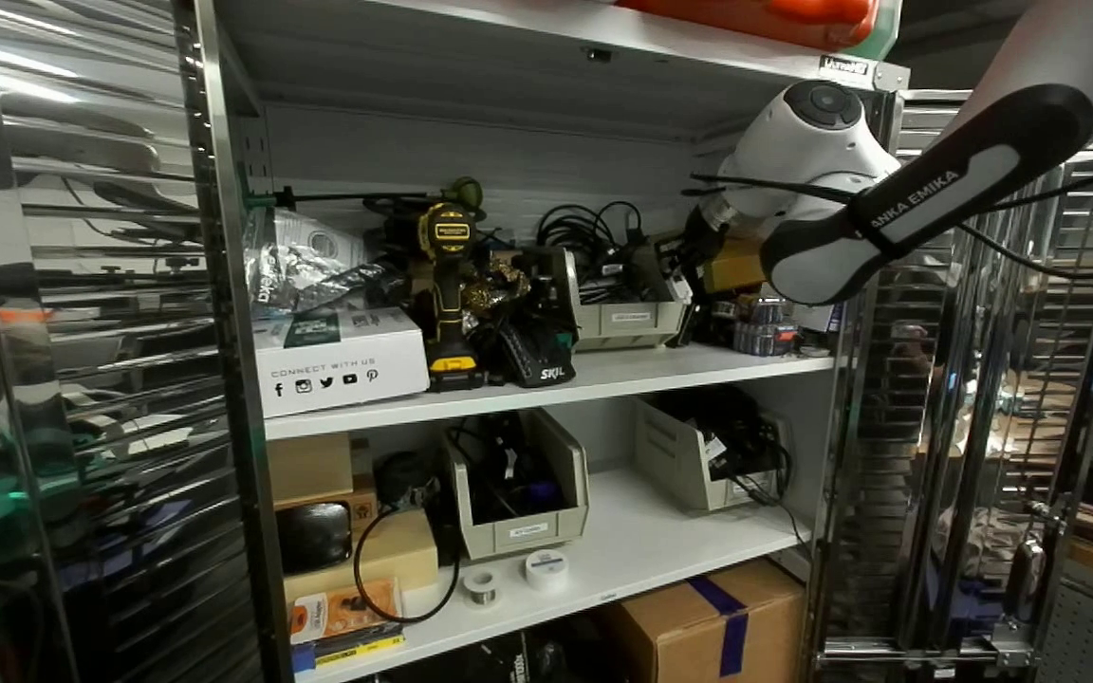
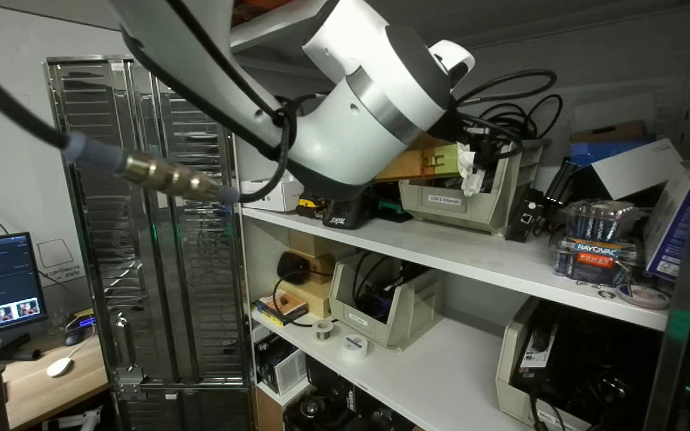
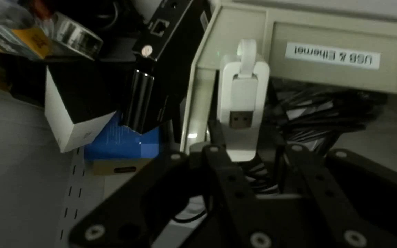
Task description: Put the white cable in the storage box
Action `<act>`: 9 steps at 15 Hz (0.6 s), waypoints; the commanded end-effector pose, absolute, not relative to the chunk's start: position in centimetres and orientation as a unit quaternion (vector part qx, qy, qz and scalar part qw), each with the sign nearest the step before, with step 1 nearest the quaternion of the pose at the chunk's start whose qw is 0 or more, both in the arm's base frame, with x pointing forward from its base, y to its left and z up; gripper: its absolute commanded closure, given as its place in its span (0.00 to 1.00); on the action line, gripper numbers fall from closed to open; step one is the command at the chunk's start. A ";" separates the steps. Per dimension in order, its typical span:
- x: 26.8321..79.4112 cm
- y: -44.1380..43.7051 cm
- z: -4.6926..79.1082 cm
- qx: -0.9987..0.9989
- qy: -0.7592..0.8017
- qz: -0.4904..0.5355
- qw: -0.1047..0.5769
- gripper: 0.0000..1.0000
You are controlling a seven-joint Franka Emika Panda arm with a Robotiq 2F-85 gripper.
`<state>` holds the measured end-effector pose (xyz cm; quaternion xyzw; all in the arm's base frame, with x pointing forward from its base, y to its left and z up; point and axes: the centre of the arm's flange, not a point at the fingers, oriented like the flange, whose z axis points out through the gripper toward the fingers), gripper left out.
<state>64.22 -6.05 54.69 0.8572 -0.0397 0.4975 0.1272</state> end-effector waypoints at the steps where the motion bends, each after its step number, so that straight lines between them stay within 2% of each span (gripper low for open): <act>1: 67.6 -2.7 56.0 0.815 -0.092 0.562 0.108 0.86; 5: 71.1 -0.2 57.1 0.786 -0.133 0.599 0.075 0.86; 9: 75.2 1.4 54.5 0.775 -0.143 0.611 0.080 0.86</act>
